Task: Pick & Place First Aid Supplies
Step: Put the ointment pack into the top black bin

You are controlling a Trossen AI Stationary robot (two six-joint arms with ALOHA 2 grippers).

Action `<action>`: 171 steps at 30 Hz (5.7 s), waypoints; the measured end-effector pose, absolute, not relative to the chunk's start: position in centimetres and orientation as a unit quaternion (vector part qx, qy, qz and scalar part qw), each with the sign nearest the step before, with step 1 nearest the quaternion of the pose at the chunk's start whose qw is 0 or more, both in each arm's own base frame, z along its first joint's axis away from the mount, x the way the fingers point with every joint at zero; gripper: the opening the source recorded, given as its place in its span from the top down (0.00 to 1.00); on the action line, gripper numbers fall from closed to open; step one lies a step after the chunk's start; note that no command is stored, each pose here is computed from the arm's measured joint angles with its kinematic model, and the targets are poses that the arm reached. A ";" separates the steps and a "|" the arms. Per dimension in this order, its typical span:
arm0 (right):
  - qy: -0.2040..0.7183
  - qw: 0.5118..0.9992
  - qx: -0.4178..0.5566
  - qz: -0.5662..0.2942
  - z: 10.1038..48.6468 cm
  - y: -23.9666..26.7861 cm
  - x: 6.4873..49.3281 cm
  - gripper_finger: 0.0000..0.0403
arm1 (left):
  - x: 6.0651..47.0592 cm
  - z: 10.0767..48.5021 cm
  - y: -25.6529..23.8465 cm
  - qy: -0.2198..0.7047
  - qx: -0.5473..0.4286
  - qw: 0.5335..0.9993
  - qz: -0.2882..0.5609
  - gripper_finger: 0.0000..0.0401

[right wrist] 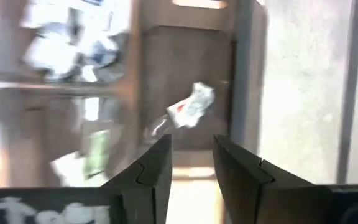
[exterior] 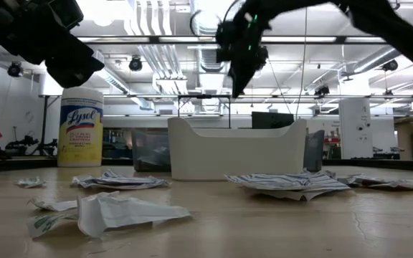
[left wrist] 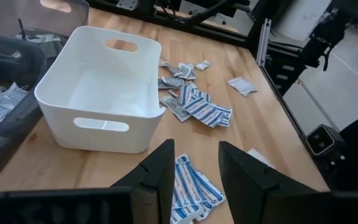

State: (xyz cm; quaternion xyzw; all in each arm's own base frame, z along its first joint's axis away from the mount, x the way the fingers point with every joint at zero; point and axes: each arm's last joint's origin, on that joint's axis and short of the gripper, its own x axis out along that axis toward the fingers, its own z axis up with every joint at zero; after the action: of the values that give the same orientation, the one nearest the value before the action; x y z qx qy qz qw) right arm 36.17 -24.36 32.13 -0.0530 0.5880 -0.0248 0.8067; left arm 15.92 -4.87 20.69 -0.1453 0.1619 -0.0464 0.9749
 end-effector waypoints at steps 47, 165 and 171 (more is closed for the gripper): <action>0.681 0.711 0.160 -0.072 26.0 4.3 28.0 0.73 | 15.8 20.6 -5.4 0.178 -0.109 0.967 -0.146 0.71; 0.669 0.633 0.246 -0.302 12.8 6.0 23.8 0.84 | 15.7 20.5 -5.5 0.188 -0.106 0.962 -0.168 0.71; 0.670 0.632 0.245 -0.303 12.8 6.0 23.8 0.89 | 15.7 20.5 -5.5 0.188 -0.106 0.962 -0.168 0.71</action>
State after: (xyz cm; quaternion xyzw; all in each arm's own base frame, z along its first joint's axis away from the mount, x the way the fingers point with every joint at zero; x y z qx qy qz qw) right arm 23.78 5.98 12.76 0.2451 0.6699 -0.3025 0.6322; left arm 15.68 -5.51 20.47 -0.1061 0.1882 -0.1678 0.9618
